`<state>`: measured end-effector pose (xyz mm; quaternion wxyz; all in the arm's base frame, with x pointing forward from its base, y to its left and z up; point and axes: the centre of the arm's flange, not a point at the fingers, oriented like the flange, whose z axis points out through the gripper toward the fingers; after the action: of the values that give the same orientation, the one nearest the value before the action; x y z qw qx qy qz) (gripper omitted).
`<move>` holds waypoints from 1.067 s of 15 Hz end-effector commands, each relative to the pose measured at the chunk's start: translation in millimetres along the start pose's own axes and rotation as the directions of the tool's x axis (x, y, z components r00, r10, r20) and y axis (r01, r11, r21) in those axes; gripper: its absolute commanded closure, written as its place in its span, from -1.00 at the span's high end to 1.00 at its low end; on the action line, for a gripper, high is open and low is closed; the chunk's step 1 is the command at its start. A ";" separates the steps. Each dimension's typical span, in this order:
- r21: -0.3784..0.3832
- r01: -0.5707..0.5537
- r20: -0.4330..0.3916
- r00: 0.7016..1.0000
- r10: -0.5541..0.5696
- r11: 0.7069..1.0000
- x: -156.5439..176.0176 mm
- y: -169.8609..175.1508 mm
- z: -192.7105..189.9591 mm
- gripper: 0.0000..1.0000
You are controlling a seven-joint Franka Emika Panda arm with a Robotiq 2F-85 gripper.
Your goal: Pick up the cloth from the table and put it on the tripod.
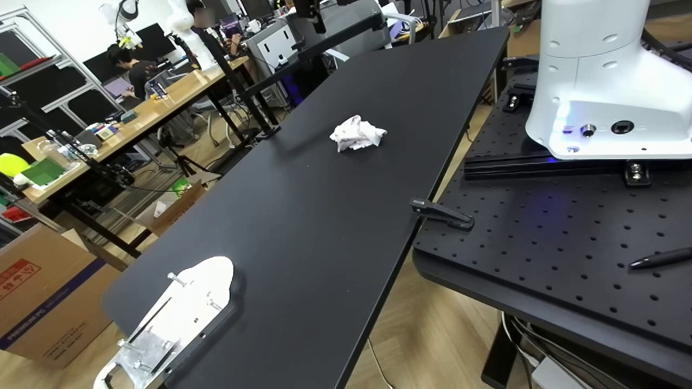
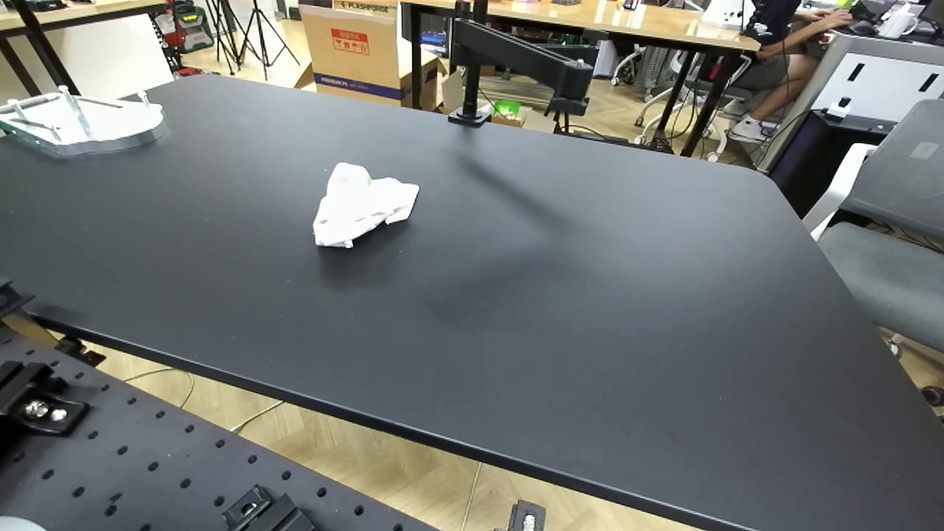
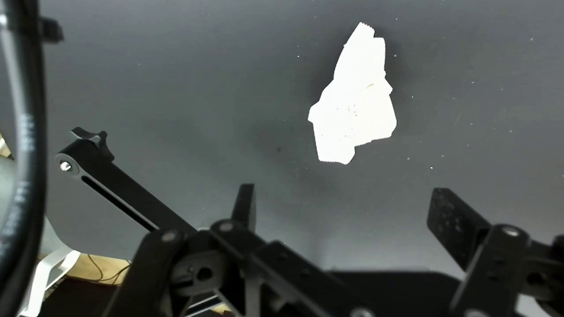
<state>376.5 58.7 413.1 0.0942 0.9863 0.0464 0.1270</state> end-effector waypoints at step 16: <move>0.166 0.108 0.142 0.981 -0.132 0.980 2.6 -34.1 200.1 1.00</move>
<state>406.2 56.3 229.6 0.0332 0.9952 0.0815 0.0428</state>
